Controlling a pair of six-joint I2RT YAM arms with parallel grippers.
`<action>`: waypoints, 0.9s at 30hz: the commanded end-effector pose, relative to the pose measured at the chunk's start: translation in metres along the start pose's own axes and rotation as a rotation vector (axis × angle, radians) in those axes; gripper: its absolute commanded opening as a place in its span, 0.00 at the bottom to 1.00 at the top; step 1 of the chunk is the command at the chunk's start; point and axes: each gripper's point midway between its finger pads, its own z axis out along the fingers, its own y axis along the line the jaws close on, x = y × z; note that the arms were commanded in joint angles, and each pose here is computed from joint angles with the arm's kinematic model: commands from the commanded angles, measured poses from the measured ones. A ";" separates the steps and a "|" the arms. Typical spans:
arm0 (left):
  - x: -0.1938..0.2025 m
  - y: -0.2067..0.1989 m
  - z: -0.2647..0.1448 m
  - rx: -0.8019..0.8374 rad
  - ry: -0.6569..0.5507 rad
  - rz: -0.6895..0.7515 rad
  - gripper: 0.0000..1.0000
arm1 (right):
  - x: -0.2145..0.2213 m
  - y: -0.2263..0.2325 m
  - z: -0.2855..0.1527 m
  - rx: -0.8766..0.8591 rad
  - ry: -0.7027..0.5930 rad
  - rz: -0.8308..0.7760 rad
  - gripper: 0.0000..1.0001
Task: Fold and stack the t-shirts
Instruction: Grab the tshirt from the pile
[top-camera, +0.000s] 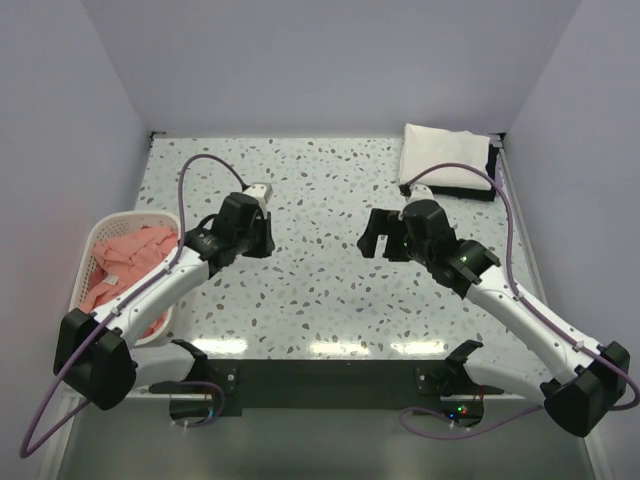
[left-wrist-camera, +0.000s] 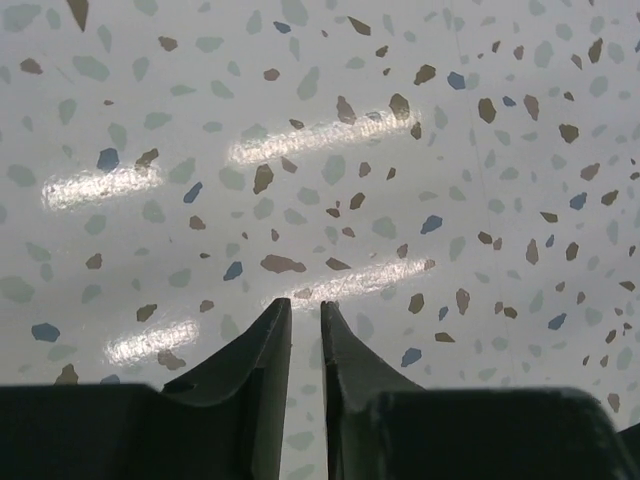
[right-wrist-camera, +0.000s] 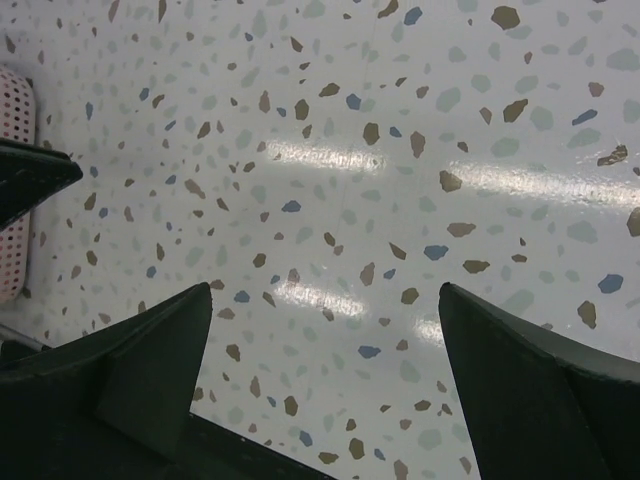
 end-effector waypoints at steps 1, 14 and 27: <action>-0.039 0.022 -0.018 -0.128 -0.131 -0.110 0.25 | 0.009 0.008 -0.012 -0.068 0.031 -0.004 0.99; -0.012 0.212 -0.097 -0.777 -0.223 -0.705 0.75 | 0.046 -0.006 -0.011 -0.093 0.106 -0.060 0.99; 0.032 0.327 -0.109 -1.216 -0.223 -0.992 0.85 | 0.075 0.010 -0.002 -0.191 0.261 -0.072 0.99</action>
